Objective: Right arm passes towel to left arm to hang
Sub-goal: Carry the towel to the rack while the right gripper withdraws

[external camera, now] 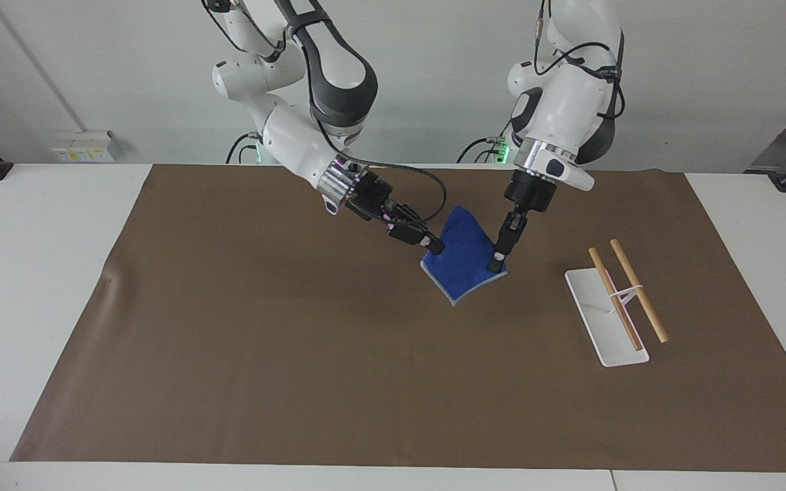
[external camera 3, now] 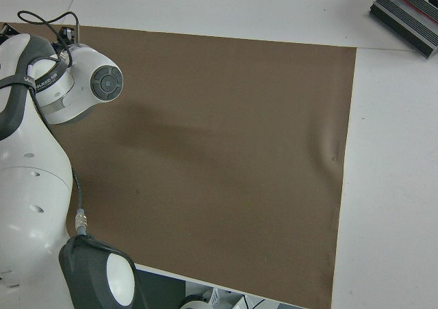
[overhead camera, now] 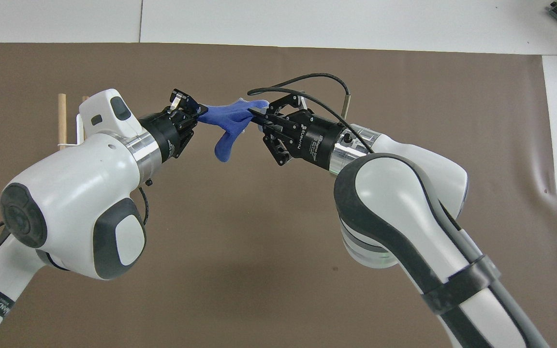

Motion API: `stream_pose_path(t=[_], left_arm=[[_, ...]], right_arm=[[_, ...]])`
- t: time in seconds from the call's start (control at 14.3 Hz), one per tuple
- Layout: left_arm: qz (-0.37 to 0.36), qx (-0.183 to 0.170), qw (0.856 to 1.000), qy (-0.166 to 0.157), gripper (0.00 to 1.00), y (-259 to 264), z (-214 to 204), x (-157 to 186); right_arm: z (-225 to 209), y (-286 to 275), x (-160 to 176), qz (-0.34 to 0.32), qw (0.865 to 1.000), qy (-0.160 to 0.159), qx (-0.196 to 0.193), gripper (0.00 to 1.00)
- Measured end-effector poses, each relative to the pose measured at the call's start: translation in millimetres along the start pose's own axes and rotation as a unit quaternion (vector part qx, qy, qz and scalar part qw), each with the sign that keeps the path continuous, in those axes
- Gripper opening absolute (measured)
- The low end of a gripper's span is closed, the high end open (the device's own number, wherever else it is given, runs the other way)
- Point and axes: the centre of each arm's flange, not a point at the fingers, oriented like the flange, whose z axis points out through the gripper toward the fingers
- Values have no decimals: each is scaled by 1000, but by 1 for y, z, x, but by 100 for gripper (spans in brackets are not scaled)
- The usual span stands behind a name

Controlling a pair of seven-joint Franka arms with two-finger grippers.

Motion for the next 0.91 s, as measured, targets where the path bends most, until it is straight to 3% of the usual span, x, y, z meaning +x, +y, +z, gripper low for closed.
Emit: stream_pose_path(t=[0.14,0.28,0.42,0.49,0.77,0.91], left_arm=[[14,1,1000,11,2,-3,-2,20],[14,3,1000,27,2,-7,-6,47],[-3,12,999,45,2,-16,-11,82],[-14,18,998,55,2,-22,-15,103],[-67,33,992,100,2,-54,-35,187],[-89,40,988,117,2,-70,-42,217]], right_arm=[[-3,-1,6,-44,999,18,5,48],[-6,-3,17,-114,992,56,1,68],[-6,2,31,-213,972,98,-33,90],[-6,5,40,-261,957,114,-56,99],[-27,-6,80,-416,882,169,-145,100],[-39,-13,101,-470,840,179,-204,100]])
